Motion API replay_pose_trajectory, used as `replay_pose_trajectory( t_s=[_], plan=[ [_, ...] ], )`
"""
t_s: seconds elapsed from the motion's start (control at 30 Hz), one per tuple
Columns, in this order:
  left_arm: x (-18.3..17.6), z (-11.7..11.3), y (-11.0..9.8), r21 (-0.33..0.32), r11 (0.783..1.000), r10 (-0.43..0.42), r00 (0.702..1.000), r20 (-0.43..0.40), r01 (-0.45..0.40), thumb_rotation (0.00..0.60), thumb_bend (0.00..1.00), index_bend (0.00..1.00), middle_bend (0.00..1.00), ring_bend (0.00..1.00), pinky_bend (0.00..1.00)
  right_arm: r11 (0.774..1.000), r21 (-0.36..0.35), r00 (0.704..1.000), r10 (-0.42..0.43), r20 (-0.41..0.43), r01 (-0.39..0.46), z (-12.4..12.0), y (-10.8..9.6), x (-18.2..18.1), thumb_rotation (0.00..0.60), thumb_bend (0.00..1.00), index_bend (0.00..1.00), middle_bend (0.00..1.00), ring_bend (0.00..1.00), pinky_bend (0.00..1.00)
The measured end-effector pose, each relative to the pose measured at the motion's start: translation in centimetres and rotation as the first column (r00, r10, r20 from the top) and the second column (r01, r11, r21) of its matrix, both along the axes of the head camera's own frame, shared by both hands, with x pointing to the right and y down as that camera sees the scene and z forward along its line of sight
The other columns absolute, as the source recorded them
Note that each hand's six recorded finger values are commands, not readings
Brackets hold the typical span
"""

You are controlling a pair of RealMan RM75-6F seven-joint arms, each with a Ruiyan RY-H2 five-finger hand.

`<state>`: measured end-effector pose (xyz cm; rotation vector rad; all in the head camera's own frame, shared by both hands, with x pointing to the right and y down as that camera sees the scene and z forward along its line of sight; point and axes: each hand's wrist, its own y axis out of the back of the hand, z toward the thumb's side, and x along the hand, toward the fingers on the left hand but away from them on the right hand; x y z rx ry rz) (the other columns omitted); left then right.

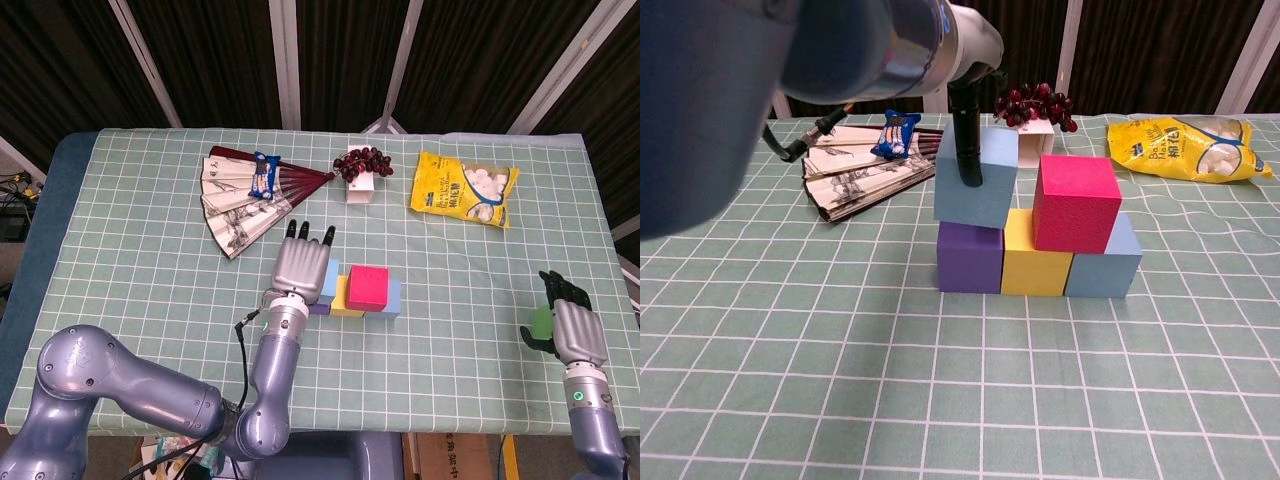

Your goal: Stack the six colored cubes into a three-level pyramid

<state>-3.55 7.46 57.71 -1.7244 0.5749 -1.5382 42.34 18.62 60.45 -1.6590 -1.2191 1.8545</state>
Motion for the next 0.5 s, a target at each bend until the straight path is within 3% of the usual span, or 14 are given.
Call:
replay_pose_trajectory(
  t_s=[0.23,0.5],
  plan=[
    [0.43,0.53,0.37,-0.025,0.999,-0.02,1.0,-0.001,0.02,0.6,0.28,0.0,0.46,0.08,0.07,1.0,-0.001,1.0,0.001,0.001,-0.001,0.02,0.05,0.0,0.6,0.34,0.0,0.0,0.0,0.0],
    [0.9,0.94,0.4,-0.011,1.0,-0.009,1.0,0.008,0.009,0.6,0.28,0.0,0.46,0.08,0.07,1.0,-0.003,1.0,0.004,0.004,-0.004,0.02,0.05,0.03,0.6,0.34,0.0,0.0,0.0,0.0]
  ],
)
